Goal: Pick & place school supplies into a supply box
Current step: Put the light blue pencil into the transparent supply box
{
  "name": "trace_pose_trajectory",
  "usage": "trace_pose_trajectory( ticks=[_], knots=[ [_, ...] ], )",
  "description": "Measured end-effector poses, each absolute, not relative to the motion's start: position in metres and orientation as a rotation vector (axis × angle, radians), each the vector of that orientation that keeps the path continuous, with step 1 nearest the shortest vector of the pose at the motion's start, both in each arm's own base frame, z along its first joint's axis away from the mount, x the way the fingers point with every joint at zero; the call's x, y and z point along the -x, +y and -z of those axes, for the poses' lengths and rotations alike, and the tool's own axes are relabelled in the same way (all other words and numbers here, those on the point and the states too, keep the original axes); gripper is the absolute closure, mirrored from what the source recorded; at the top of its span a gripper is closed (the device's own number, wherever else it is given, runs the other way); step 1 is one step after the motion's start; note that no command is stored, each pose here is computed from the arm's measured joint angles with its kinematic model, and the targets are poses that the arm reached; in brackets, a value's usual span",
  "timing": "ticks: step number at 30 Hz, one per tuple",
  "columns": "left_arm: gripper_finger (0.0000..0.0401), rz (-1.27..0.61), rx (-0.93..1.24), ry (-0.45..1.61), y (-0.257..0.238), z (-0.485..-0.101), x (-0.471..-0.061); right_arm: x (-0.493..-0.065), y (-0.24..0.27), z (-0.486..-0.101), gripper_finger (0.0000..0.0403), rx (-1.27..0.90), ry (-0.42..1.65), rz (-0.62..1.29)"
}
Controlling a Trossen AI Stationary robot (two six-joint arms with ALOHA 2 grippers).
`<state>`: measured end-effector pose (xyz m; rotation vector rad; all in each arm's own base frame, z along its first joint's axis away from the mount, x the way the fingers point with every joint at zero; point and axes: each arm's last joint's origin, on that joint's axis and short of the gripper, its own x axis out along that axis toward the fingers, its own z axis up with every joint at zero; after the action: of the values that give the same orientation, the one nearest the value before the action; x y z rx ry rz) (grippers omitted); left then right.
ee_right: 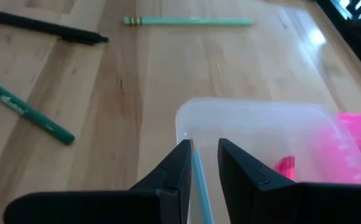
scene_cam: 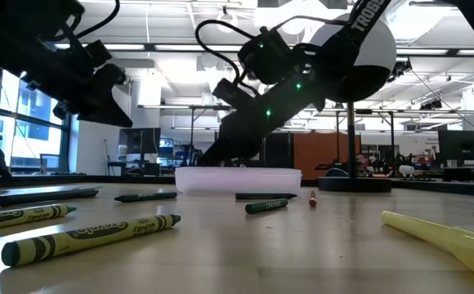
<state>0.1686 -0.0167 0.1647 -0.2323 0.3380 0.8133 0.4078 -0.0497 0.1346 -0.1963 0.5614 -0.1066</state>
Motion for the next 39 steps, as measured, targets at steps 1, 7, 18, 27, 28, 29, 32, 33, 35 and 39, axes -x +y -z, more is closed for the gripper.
trace_pose_trajectory(
  ticks=[1, 7, 18, 27, 28, 29, 32, 33, 35, 39],
  knots=[
    [0.0354, -0.812, 0.231, 0.341, -0.017, -0.165, -0.169, -0.408, -0.049, -0.135, 0.0344, 0.200, 0.555, 0.107],
    [0.0351, -0.820, 0.199, 0.387, -0.016, -0.161, -0.166, -0.409, -0.049, -0.136, 0.0344, 0.189, 0.543, 0.106],
    [0.0208, -0.846, 0.203, 0.410, -0.016, -0.156, -0.165, -0.410, -0.049, -0.139, 0.0344, 0.189, 0.507, 0.109],
    [0.0210, -0.971, 0.337, 0.346, -0.013, -0.150, -0.157, -0.410, -0.049, -0.139, 0.0344, 0.189, 0.506, 0.109],
    [0.0216, -0.985, 0.350, 0.345, -0.012, -0.149, -0.156, -0.410, -0.049, -0.139, 0.0344, 0.189, 0.506, 0.109],
    [0.0222, -0.997, 0.365, 0.343, -0.012, -0.149, -0.154, -0.410, -0.049, -0.139, 0.0344, 0.189, 0.506, 0.109],
    [0.0240, -1.026, 0.391, 0.354, -0.011, -0.145, -0.151, -0.410, -0.049, -0.139, 0.0344, 0.189, 0.506, 0.109],
    [0.0245, -1.036, 0.399, 0.356, -0.011, -0.143, -0.151, -0.410, -0.049, -0.139, 0.0344, 0.189, 0.506, 0.109],
    [0.0252, -1.059, 0.413, 0.363, -0.011, -0.140, -0.150, -0.410, -0.049, -0.139, 0.0344, 0.189, 0.506, 0.109],
    [0.0252, -1.101, 0.436, 0.373, -0.012, -0.130, -0.152, -0.410, -0.049, -0.139, 0.0344, 0.189, 0.506, 0.109]
  ],
)
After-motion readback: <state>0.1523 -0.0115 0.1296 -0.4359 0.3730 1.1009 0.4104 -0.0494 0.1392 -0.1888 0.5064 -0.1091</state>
